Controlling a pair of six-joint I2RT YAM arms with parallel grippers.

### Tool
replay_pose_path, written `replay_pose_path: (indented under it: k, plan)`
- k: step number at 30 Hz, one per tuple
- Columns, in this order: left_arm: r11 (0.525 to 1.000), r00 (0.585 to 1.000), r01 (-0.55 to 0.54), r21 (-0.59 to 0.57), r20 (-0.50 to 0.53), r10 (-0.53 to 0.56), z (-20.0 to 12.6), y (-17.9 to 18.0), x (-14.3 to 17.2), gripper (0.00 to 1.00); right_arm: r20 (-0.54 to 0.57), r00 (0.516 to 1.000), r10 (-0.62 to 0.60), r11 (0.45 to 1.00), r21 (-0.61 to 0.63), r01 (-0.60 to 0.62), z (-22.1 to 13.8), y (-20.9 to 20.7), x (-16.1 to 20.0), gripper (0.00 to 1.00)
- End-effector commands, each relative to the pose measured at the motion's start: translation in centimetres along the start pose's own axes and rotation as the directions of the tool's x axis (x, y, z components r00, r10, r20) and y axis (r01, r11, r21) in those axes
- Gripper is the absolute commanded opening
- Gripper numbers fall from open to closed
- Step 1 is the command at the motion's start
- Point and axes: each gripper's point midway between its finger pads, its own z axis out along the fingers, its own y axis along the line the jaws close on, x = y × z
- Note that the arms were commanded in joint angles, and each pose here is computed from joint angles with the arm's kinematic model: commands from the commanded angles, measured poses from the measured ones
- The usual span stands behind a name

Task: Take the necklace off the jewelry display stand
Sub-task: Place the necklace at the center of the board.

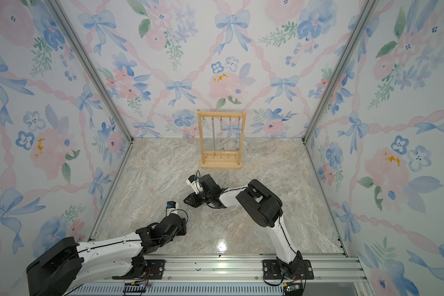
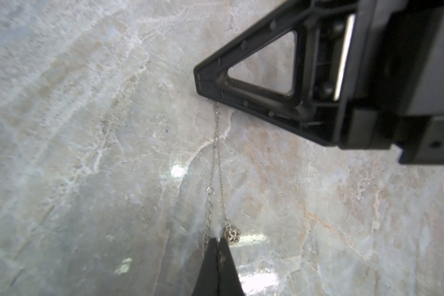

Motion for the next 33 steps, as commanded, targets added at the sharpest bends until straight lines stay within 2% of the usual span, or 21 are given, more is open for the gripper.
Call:
replay_pose_path:
  k: [1,15,21,33]
  plan:
    - [0.993,0.994,-0.049,-0.109,-0.099,0.038,0.0,3.2,2.9,0.0,-0.026,0.998,0.061,0.998,0.023,-0.06,0.0,-1.8,0.5,0.29]
    - [0.993,0.997,-0.034,-0.117,-0.079,0.025,-0.5,3.3,2.4,0.0,-0.031,0.996,0.081,0.996,0.036,-0.08,-1.1,-2.4,-0.4,0.32]
    - [0.995,0.999,-0.023,-0.092,-0.031,0.021,-1.0,2.7,1.1,0.0,-0.007,0.998,0.055,0.997,0.053,-0.054,-1.9,-2.2,-0.9,0.32]
    - [0.998,0.997,-0.048,-0.04,0.058,0.05,-1.9,-0.2,-2.6,0.09,0.076,0.997,0.003,0.998,0.055,-0.008,-4.3,-0.9,-2.6,0.33]
